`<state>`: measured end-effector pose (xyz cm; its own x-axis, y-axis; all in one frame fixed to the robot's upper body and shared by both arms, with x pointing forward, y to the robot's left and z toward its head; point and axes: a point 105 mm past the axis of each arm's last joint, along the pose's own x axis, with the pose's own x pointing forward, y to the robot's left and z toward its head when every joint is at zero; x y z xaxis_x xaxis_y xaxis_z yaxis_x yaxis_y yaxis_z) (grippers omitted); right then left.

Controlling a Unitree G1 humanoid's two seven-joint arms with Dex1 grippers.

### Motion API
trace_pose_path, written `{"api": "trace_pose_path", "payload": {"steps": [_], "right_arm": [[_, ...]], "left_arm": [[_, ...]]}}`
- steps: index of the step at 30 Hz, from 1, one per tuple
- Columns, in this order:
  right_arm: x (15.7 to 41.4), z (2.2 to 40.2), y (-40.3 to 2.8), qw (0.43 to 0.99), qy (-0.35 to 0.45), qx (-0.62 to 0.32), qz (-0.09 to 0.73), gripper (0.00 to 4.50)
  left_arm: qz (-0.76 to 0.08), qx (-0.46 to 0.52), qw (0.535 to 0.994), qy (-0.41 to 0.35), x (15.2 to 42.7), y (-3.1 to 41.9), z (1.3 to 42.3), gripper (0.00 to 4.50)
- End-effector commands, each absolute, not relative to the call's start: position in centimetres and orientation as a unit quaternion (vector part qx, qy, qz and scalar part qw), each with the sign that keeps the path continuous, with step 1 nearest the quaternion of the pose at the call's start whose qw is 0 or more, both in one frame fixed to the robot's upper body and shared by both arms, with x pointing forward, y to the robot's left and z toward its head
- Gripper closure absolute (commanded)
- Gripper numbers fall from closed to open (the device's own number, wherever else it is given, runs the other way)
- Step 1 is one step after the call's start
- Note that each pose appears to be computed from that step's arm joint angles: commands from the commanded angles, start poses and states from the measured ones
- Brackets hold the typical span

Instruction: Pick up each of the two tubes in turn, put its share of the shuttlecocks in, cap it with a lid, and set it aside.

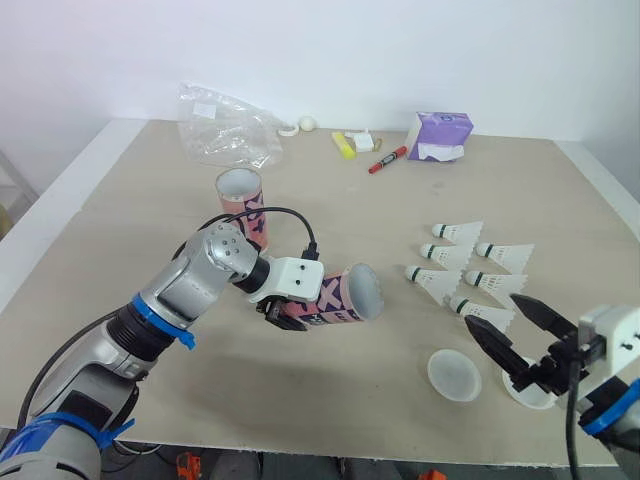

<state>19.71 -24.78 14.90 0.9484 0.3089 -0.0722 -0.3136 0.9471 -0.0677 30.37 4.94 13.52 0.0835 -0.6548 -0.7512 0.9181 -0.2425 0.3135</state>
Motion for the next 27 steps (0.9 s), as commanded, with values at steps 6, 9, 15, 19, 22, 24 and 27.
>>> {"api": "trace_pose_path", "payload": {"steps": [6,9,15,19,22,24,27], "right_arm": [[19.2,14.0,-26.0,0.995,0.033,-0.024,0.094,0.0],[19.4,13.2,-26.0,0.994,0.043,-0.005,0.096,0.0],[20.3,11.8,-25.7,0.992,0.064,0.04,0.105,0.0],[20.9,11.6,-26.0,0.992,0.066,0.048,0.101,0.0],[21.2,11.4,-25.8,0.99,0.072,0.049,0.111,0.0],[21.6,11.1,-25.6,0.988,0.077,0.057,0.118,0.0],[21.9,10.8,-25.5,0.987,0.085,0.069,0.121,0.0]], "left_arm": [[-0.665,0.428,0.592,0.156,29.9,4.4,13.1,1.4],[-0.662,0.428,0.595,0.156,30.1,4.5,13.2,1.4],[-0.659,0.424,0.602,0.154,30.2,4.5,13.4,1.4],[-0.657,0.423,0.604,0.154,30.1,4.6,13.4,1.4],[-0.655,0.425,0.606,0.155,30.2,4.7,13.3,1.4],[-0.652,0.427,0.608,0.154,30.3,4.8,13.3,1.4],[-0.651,0.426,0.61,0.152,30.4,4.7,13.3,1.4]]}}
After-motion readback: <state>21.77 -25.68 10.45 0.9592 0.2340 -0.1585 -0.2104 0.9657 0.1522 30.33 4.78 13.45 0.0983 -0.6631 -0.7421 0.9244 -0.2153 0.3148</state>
